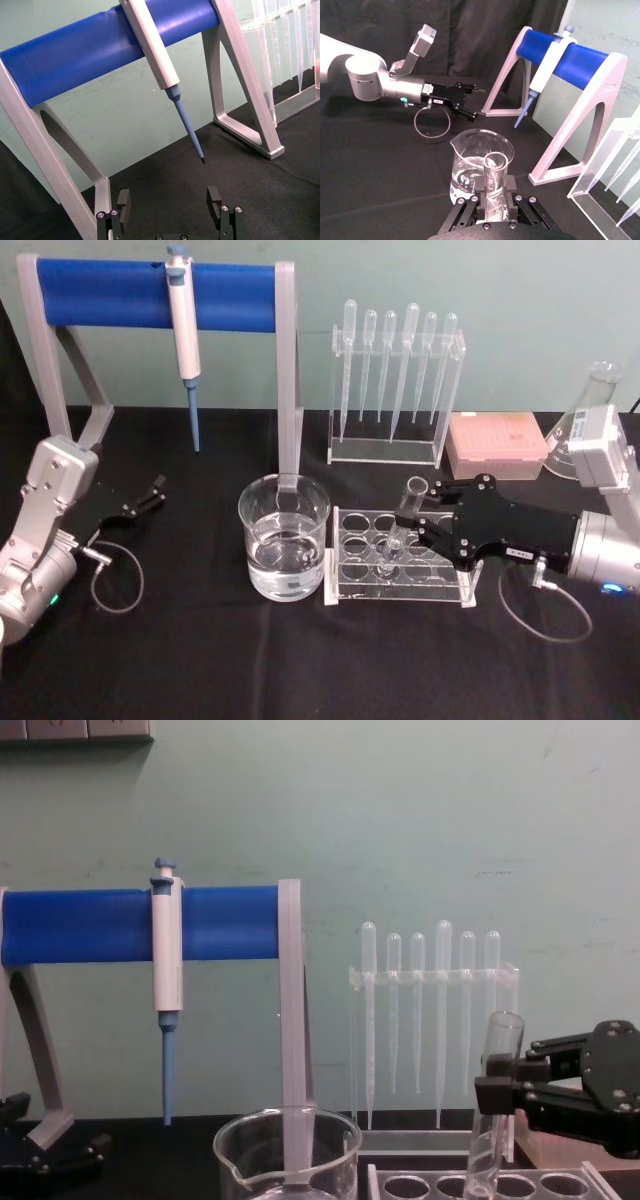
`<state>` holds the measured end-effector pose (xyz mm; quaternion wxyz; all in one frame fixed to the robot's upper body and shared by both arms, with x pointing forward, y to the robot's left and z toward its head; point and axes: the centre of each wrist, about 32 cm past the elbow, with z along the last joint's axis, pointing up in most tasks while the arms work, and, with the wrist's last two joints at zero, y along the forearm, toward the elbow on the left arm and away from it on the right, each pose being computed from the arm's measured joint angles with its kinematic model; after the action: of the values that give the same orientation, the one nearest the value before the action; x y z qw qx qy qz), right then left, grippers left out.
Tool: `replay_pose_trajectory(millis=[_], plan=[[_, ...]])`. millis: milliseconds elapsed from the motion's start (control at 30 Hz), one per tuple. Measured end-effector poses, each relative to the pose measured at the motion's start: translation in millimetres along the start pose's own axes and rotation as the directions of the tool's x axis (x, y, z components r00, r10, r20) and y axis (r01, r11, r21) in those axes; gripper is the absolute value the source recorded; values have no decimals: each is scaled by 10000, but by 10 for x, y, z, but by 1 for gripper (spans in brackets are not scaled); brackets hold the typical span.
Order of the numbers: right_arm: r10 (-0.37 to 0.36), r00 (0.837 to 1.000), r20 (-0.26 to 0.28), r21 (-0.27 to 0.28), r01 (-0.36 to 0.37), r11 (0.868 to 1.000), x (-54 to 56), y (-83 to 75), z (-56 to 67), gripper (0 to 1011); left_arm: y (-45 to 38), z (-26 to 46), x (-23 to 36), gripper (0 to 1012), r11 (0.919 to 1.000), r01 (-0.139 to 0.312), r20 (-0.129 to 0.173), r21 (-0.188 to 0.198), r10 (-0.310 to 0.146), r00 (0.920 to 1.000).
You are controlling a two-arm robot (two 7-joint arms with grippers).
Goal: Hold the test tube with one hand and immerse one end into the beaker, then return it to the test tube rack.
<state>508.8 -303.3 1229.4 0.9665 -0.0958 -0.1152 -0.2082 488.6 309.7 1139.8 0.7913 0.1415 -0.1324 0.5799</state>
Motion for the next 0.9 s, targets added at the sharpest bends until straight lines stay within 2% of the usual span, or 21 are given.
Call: replay_pose_trajectory(millis=[600, 900], plan=[[21, 9998, -213, -48, -22, 10000, -6, 43, -129, 238, 0, 0, 0, 1000, 10000, 0, 0, 0, 0, 10000], [21, 9997, -234, -57, -22, 10000, -10, 43, -137, 238, 0, 0, 0, 1000, 10000, 1, 0, 0, -1, 10000]])
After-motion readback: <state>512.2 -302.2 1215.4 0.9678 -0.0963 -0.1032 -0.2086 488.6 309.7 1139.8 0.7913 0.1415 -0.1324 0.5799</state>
